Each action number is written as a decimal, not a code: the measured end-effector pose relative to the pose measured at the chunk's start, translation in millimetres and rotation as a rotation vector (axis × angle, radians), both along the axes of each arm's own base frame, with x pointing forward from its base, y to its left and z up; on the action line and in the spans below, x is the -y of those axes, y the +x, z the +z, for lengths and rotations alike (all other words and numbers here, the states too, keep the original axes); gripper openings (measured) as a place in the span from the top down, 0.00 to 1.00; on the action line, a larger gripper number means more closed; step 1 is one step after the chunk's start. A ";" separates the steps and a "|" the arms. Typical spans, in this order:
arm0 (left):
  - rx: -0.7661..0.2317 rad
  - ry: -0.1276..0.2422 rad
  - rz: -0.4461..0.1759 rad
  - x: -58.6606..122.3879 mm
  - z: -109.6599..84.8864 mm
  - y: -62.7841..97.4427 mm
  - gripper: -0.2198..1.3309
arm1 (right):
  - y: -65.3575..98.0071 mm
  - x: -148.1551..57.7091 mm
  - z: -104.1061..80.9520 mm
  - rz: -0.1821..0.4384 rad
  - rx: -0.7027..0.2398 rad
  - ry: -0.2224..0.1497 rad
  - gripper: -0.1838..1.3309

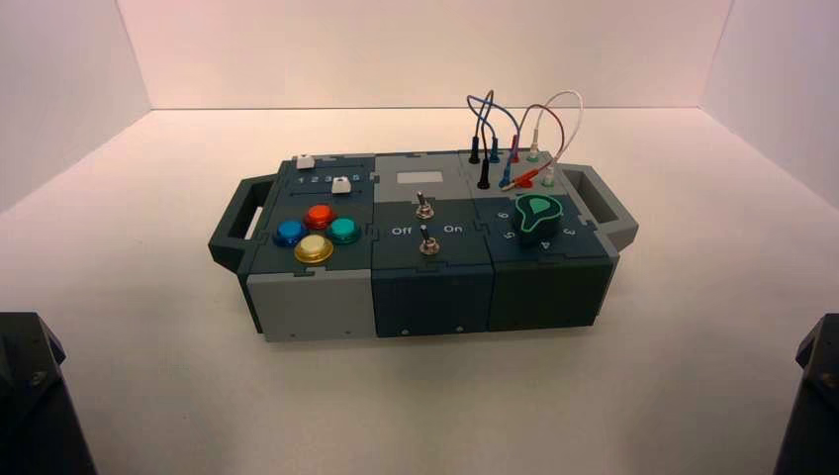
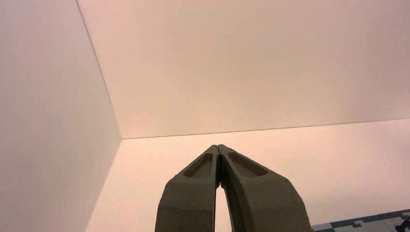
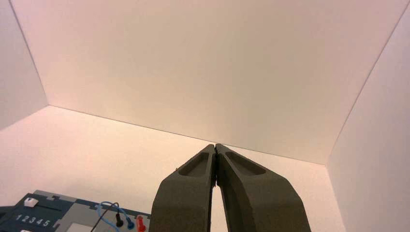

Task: Turn the knob to position 5.

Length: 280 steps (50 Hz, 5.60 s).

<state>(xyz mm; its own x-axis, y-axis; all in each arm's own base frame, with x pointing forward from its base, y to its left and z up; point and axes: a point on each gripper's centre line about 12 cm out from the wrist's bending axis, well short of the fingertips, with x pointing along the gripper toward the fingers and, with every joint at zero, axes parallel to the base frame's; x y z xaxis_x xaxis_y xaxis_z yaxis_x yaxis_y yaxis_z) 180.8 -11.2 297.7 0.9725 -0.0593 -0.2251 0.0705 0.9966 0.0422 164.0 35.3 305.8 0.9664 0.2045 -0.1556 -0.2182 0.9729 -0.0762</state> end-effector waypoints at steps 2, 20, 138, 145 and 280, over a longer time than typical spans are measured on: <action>0.000 -0.001 0.000 0.0 0.0 0.0 0.96 | 0.0 -0.3 0.2 0.002 0.001 0.000 0.98; -0.038 -0.001 -0.001 0.3 -5.6 1.0 0.96 | 1.5 -0.6 -1.9 0.001 -0.012 -0.001 0.98; -0.926 0.314 -0.650 156.7 -73.2 -14.2 0.96 | -42.0 -70.3 -96.6 0.376 -1.249 -0.184 0.97; -0.921 0.292 -0.654 159.1 -73.5 -13.7 0.96 | -38.3 -75.2 -105.7 0.377 -1.291 -0.204 0.97; -0.937 0.290 -0.654 160.5 -92.1 -13.7 0.96 | 31.9 -145.2 -194.1 0.419 -1.428 -0.391 0.97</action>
